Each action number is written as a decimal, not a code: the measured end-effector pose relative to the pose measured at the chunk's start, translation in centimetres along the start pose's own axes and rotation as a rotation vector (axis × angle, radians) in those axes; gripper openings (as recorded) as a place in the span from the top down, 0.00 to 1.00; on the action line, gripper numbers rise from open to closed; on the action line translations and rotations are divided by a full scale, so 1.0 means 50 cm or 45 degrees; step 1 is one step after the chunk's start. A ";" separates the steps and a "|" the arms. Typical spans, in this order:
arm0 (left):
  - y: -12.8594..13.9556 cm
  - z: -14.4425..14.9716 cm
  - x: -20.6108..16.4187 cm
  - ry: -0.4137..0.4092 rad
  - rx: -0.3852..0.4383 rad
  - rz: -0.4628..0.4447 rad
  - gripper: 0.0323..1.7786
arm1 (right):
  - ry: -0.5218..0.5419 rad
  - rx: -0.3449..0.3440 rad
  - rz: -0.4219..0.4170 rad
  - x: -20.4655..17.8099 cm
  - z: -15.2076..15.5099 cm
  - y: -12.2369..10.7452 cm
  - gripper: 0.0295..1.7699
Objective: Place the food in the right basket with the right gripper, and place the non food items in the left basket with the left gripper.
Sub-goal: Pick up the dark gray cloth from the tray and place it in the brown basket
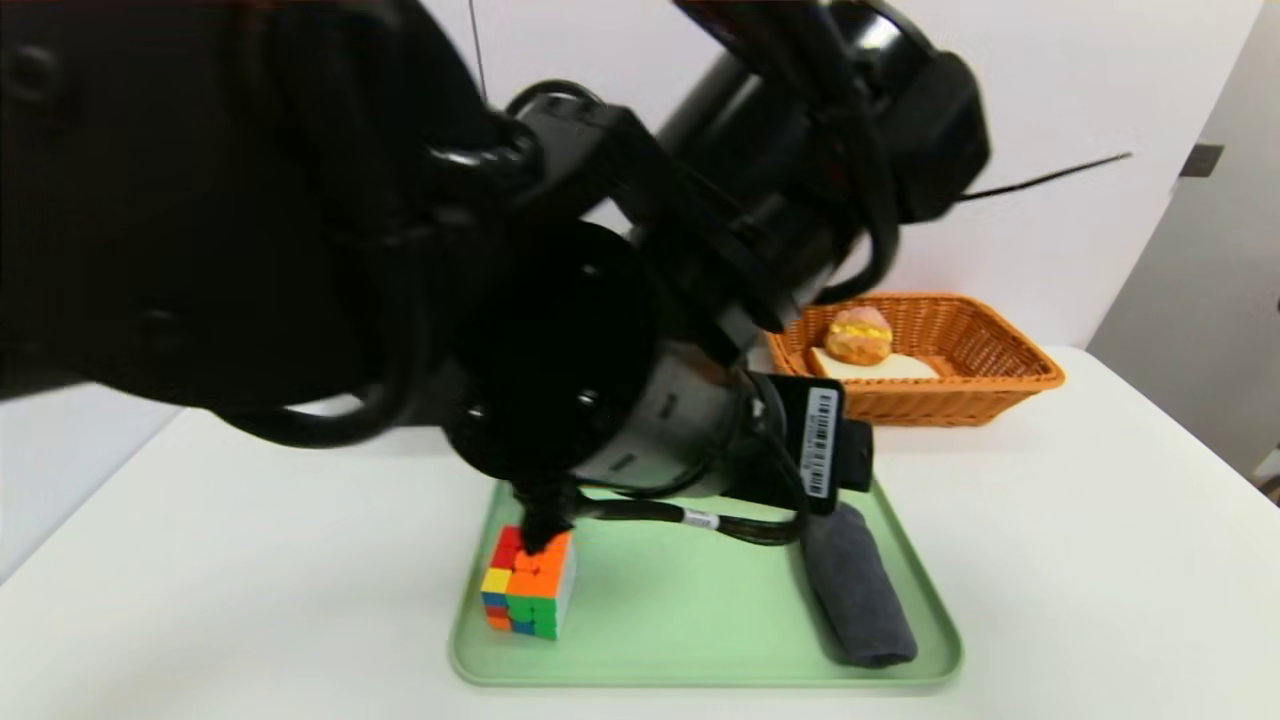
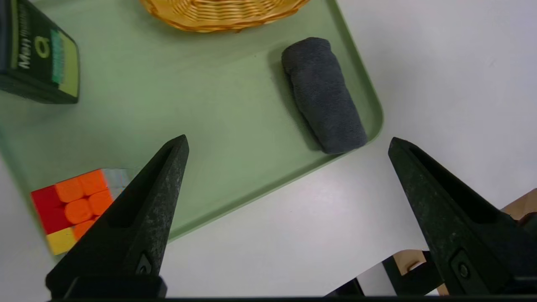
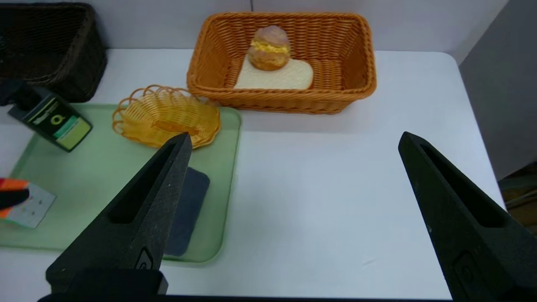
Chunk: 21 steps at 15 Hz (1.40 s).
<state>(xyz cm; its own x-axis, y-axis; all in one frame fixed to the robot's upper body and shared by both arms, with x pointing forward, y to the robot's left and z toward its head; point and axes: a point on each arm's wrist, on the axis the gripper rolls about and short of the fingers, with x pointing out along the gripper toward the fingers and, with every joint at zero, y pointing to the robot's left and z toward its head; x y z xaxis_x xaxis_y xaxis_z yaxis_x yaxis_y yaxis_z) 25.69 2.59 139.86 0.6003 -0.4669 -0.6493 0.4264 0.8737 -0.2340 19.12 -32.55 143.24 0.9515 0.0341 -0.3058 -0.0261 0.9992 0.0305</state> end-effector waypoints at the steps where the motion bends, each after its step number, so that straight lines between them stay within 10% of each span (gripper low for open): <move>1: -0.014 -0.008 0.020 0.014 -0.004 0.009 0.05 | 0.013 0.007 -0.046 0.011 0.004 -0.005 0.04; 21: -0.109 -0.105 0.251 0.004 -0.095 0.085 0.05 | 0.179 0.030 -0.139 0.049 -0.060 -0.022 0.04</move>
<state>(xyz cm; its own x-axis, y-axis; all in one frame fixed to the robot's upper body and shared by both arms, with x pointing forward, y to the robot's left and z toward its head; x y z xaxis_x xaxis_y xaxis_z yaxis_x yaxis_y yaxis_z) 27.34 -7.30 129.19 0.6232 -0.4073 -0.6676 0.3341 0.9105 -0.2436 20.56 -33.49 139.59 0.8958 -0.0702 -0.4389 0.0837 0.9964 0.0114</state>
